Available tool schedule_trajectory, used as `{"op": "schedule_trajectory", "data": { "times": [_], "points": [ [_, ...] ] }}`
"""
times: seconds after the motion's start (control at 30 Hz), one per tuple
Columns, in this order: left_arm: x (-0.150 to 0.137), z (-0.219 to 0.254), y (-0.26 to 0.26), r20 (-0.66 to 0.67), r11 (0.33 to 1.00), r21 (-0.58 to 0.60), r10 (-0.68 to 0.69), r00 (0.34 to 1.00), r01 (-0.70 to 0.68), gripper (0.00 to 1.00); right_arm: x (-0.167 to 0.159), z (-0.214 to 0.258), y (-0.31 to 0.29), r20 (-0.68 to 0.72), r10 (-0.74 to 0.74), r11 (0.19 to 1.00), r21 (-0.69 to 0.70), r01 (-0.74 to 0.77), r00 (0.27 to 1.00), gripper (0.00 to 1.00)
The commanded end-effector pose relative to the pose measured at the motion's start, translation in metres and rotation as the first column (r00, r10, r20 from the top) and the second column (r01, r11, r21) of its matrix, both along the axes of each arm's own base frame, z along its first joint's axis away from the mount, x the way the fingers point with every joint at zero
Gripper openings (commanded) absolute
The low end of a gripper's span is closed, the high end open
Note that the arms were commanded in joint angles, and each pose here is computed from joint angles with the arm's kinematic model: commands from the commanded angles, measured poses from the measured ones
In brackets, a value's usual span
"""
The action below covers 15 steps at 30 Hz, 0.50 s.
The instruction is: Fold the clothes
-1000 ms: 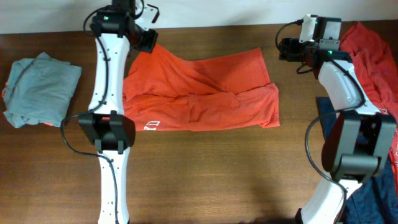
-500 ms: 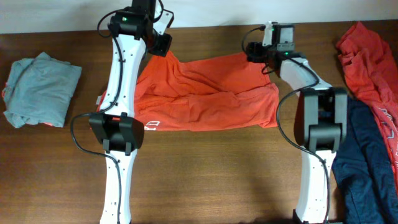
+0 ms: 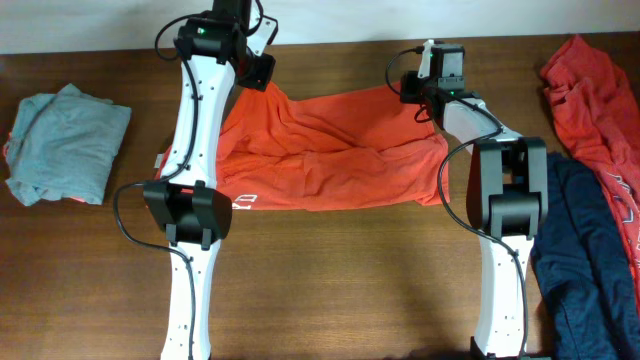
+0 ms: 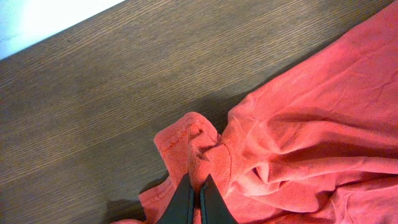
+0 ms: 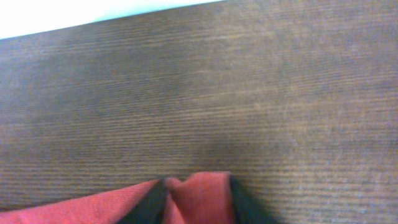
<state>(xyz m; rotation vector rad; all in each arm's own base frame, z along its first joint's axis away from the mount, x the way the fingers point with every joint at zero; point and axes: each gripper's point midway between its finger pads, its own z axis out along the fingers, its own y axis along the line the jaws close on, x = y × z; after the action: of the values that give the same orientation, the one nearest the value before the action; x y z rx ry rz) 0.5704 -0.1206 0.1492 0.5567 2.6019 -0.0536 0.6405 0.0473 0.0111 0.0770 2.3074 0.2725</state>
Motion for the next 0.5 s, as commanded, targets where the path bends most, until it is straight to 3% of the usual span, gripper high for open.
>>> {"op": "schedule_trajectory", "data": {
  "times": [0.0,0.2,0.47],
  "points": [
    [0.004,0.016,0.004,0.045,1.000,-0.001,0.023,0.999,-0.023,0.00,0.002,-0.008,0.004,-0.024,-0.006,1.000,0.000,0.006,1.000,0.06],
    [0.008,0.018,0.003,0.061,1.000,-0.004,0.023,0.998,-0.023,0.00,0.009,0.019,-0.007,-0.055,-0.022,1.000,-0.015,0.021,0.998,0.04],
    [0.026,0.029,0.017,0.146,0.997,0.029,0.064,0.987,-0.069,0.00,0.010,0.110,-0.031,-0.075,0.014,0.996,-0.091,-0.021,0.997,0.04]
  ]
}}
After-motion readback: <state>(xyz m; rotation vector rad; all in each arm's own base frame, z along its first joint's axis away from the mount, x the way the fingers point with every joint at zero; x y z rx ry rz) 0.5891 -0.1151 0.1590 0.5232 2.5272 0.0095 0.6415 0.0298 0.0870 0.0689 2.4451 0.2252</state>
